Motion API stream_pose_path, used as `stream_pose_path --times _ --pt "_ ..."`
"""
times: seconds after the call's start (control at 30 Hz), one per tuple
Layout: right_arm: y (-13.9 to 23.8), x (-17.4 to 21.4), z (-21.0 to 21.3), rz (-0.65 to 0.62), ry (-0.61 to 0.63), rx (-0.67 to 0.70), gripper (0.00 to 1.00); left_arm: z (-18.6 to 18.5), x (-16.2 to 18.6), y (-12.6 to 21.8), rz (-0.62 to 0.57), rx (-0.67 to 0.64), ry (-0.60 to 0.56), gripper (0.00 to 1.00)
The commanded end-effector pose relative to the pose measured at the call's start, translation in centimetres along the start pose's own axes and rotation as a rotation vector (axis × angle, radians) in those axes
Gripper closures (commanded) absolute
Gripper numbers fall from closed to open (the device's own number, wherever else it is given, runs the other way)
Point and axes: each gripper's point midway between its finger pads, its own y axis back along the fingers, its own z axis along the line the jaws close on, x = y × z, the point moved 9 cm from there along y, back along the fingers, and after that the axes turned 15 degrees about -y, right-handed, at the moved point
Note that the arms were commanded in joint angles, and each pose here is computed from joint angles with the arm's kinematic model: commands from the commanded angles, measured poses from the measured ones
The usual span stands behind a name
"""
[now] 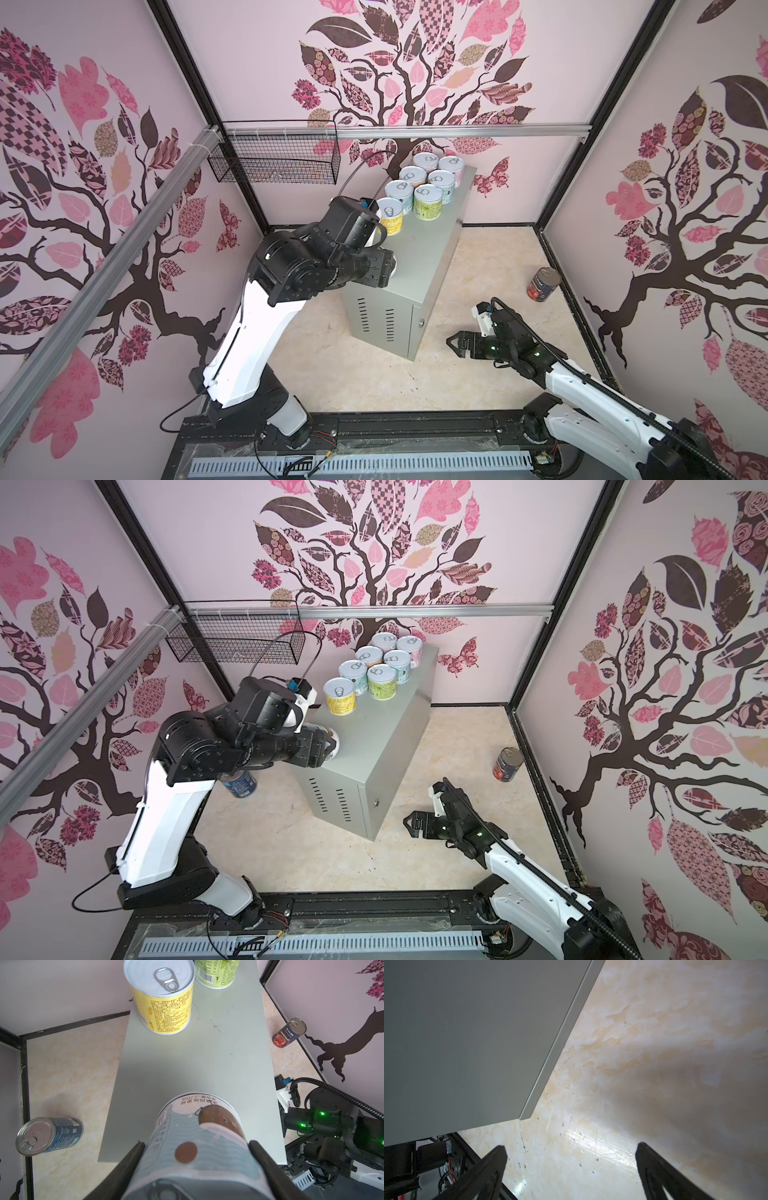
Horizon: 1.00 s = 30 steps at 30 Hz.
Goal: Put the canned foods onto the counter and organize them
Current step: 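Lower the light-blue can onto the box top near the grouped cans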
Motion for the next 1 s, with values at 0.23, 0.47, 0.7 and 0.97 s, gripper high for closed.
stream_pose_path --times 0.23,0.47,0.7,0.97 --pt "0.3 0.0 0.6 0.002 0.024 -0.038 0.0 -1.8 -2.6 -1.5 -0.062 0.017 -0.038 0.44" --pt "0.5 0.0 0.7 -0.003 0.029 -0.051 0.0 -2.6 -3.1 -3.8 -0.024 0.013 -0.062 0.33" --pt "1.1 -0.1 1.1 -0.024 0.034 -0.066 0.0 -3.1 -3.9 -5.3 -0.02 0.015 -0.071 0.25" --pt "2.7 -0.3 1.8 -0.068 0.036 -0.093 0.0 -3.6 -4.7 -6.5 -0.038 0.017 -0.079 0.17"
